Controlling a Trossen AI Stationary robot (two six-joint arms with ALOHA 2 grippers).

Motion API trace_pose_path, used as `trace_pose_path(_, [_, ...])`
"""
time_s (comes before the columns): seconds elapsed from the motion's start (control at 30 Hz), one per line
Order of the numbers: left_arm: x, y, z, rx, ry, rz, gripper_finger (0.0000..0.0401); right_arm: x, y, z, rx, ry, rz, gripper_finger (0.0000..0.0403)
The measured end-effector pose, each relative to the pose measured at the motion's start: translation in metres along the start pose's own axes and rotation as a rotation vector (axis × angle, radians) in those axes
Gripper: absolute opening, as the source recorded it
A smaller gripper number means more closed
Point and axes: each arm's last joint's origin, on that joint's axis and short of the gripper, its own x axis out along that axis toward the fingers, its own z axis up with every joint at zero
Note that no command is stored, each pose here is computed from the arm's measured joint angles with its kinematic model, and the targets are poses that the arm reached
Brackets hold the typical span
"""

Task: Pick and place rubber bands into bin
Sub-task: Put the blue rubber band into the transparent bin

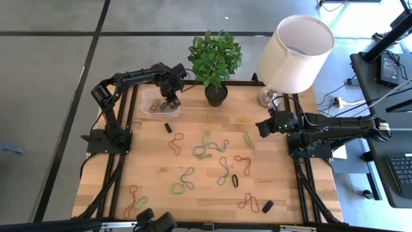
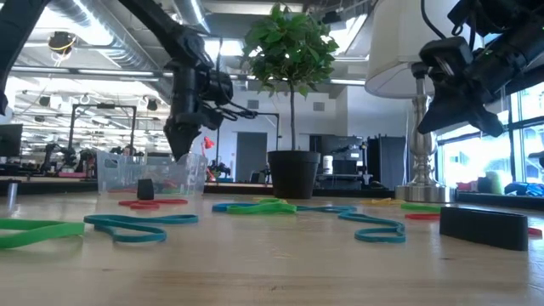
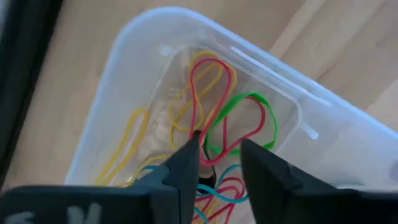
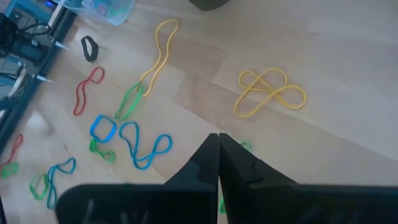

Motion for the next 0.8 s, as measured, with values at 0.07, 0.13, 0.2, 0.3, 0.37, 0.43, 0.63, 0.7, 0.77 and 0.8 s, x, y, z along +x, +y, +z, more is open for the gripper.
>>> trace_pose_path(0.07, [-0.009,0.0,-0.002,-0.028,-0.001,0.007,0.0118,0.0,0.0,0.0,-0.03,-0.001,-0.001,0.0006])
trace_pose_path(0.13, [-0.019,-0.002,-0.004,-0.055,-0.031,0.029,0.0117,0.0,0.0,0.0,-0.068,-0.001,-0.001,0.0006])
trace_pose_path(0.2, [-0.031,-0.005,-0.009,-0.083,-0.063,0.044,0.0111,0.0,0.0,0.0,-0.1,-0.001,-0.001,0.0006])
trace_pose_path(0.3, [-0.054,-0.013,-0.018,-0.119,-0.138,0.053,0.0095,0.0,0.0,0.0,-0.129,-0.001,-0.001,0.0006])
trace_pose_path(0.37, [-0.071,-0.018,-0.026,-0.151,-0.197,0.058,0.0082,0.0,0.0,0.0,-0.131,0.0,-0.001,0.0006])
trace_pose_path(0.43, [-0.088,-0.025,-0.035,-0.191,-0.26,0.052,0.0065,0.0,0.0,0.0,-0.132,0.0,-0.001,0.0006])
trace_pose_path(0.63, [-0.126,-0.052,-0.06,-0.22,-0.41,0.006,0.0006,0.0,0.0,0.0,-0.227,0.003,0.001,0.0006])
trace_pose_path(0.7, [-0.133,-0.064,-0.067,-0.191,-0.438,-0.015,0.0004,0.0,0.0,0.0,-0.259,0.003,0.001,0.0006])
trace_pose_path(0.77, [-0.137,-0.077,-0.071,-0.136,-0.453,-0.022,0.0002,0.0,0.0,0.0,-0.298,0.003,0.001,0.0006])
trace_pose_path(0.8, [-0.137,-0.083,-0.072,-0.098,-0.459,-0.011,0.0001,0.0,0.0,0.0,-0.318,0.003,0.001,0.0006])
